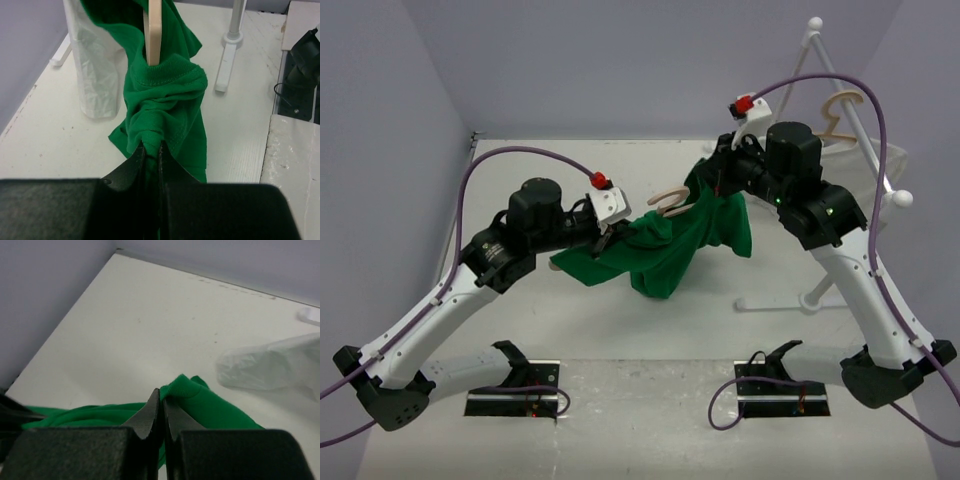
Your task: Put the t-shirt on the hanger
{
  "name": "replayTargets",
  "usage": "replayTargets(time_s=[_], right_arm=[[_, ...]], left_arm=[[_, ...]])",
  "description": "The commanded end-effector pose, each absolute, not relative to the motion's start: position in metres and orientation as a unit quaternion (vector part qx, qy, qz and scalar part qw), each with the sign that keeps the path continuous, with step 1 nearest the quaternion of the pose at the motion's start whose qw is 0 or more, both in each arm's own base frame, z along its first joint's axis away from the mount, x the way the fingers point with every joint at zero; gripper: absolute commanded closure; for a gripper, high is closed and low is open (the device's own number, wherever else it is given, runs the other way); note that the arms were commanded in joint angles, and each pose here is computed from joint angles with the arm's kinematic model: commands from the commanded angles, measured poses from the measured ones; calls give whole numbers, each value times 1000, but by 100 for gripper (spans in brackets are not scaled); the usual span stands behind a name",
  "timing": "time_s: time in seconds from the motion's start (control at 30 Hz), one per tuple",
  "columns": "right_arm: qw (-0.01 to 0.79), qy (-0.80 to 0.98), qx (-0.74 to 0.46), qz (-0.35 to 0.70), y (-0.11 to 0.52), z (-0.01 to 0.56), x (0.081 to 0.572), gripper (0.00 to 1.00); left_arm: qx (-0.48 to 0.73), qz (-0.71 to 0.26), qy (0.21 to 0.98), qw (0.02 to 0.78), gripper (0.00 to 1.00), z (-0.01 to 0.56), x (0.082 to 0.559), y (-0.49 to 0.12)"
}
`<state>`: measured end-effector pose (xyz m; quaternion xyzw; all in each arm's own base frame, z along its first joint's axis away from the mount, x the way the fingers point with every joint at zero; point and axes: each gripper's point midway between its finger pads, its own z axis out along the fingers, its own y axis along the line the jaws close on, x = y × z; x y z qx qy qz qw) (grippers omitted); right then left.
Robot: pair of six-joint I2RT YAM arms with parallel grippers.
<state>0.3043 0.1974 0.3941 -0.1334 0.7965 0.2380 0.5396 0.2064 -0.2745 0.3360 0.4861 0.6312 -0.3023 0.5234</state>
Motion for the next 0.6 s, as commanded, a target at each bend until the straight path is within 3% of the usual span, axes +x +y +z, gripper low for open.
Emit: replayTargets(time_s=[0.0, 0.13, 0.27, 0.3, 0.37, 0.43, 0.5, 0.57], right_arm=[[487, 715, -337, 372, 262, 424, 240, 100], [433, 674, -427, 419, 273, 413, 195, 100], [474, 721, -357, 358, 250, 389, 214, 100], [481, 714, -356, 363, 249, 392, 211, 97], [473, 714, -353, 376, 252, 386, 208, 82], [485, 740, -317, 343, 244, 381, 224, 79], [496, 753, -289, 322, 236, 384, 234, 64], [515, 765, -249, 296, 219, 389, 243, 60]], left_arm=[[480, -301, 621, 541, 100, 346, 213, -279], [425, -275, 644, 573, 100, 357, 235, -273], [346, -251, 670, 607, 100, 371, 260, -259], [338, -256, 667, 613, 100, 376, 261, -258], [338, -286, 653, 614, 100, 384, 257, -264], [368, -325, 629, 602, 100, 390, 243, -276], [378, -337, 623, 596, 100, 393, 238, -280], [381, -339, 623, 593, 100, 395, 237, -280]])
